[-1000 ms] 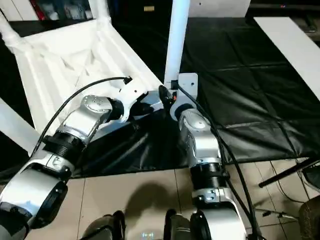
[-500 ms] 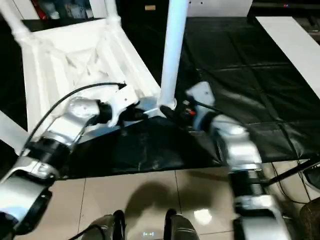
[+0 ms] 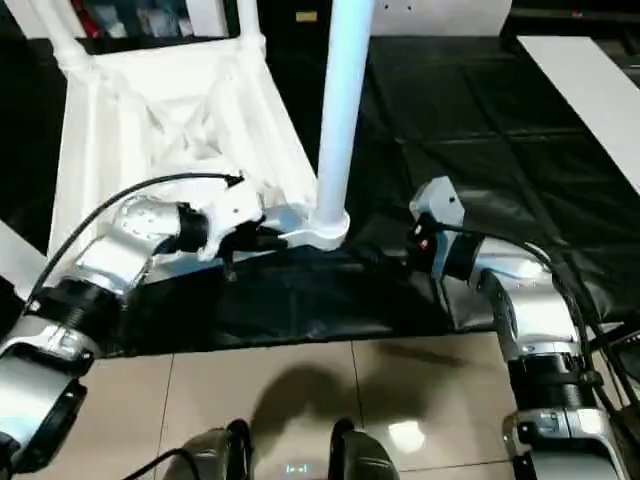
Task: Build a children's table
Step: Rotate leg to tighten
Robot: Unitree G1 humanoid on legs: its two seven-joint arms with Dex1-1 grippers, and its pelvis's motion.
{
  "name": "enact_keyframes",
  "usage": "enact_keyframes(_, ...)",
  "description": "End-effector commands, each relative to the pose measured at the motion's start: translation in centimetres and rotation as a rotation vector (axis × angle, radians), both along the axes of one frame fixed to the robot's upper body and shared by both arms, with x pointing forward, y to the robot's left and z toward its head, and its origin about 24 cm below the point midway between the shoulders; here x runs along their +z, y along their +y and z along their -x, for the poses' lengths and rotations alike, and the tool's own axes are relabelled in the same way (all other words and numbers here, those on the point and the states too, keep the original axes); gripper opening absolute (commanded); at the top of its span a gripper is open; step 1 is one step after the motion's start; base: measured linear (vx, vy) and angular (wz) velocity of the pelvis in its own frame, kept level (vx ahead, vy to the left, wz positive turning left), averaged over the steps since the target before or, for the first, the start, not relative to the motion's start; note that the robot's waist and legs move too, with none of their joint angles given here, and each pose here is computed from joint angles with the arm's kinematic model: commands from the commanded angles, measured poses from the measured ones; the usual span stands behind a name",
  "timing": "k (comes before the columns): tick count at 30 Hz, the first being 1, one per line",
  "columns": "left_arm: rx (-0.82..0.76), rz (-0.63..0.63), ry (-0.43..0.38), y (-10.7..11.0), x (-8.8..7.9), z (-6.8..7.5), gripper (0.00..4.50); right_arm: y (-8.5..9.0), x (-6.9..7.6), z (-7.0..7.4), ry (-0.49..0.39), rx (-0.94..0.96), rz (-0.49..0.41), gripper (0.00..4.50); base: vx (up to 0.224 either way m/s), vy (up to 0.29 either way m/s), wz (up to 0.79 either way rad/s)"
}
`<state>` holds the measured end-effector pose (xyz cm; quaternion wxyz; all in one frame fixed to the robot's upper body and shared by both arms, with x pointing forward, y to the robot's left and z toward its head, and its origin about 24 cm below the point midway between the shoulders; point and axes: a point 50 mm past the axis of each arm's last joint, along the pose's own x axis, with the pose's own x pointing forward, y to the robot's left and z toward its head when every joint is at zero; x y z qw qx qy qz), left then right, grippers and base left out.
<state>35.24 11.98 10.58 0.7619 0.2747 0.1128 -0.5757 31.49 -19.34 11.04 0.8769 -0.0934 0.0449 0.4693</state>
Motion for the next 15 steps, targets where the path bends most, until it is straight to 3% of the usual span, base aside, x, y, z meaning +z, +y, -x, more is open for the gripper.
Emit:
enact_keyframes(1,-0.13,-0.004,0.034,-0.7,-0.6,1.3,0.0,0.4,0.0,-0.1,0.002,0.057,0.024,4.44,0.0,0.0,0.0)
enact_keyframes(6,-0.207,-0.024,0.047,-0.1,-0.5,2.1,0.0,0.9,0.2,0.2,0.015,0.18,0.036,4.44,0.0,0.0,0.0)
enact_keyframes(8,-0.241,-0.044,0.058,0.2,-0.6,2.5,0.0,1.3,0.2,0.4,0.046,0.271,0.023,4.07,0.0,0.0,0.0)
enact_keyframes(11,-0.265,-0.055,0.062,0.5,-0.6,2.8,0.0,1.5,0.2,0.4,0.06,0.307,0.02,4.02,0.0,0.0,0.0)
enact_keyframes(15,-0.338,-0.077,0.082,0.7,-0.7,3.9,0.0,1.9,0.1,0.0,0.089,0.377,0.013,3.6,0.0,0.0,0.0)
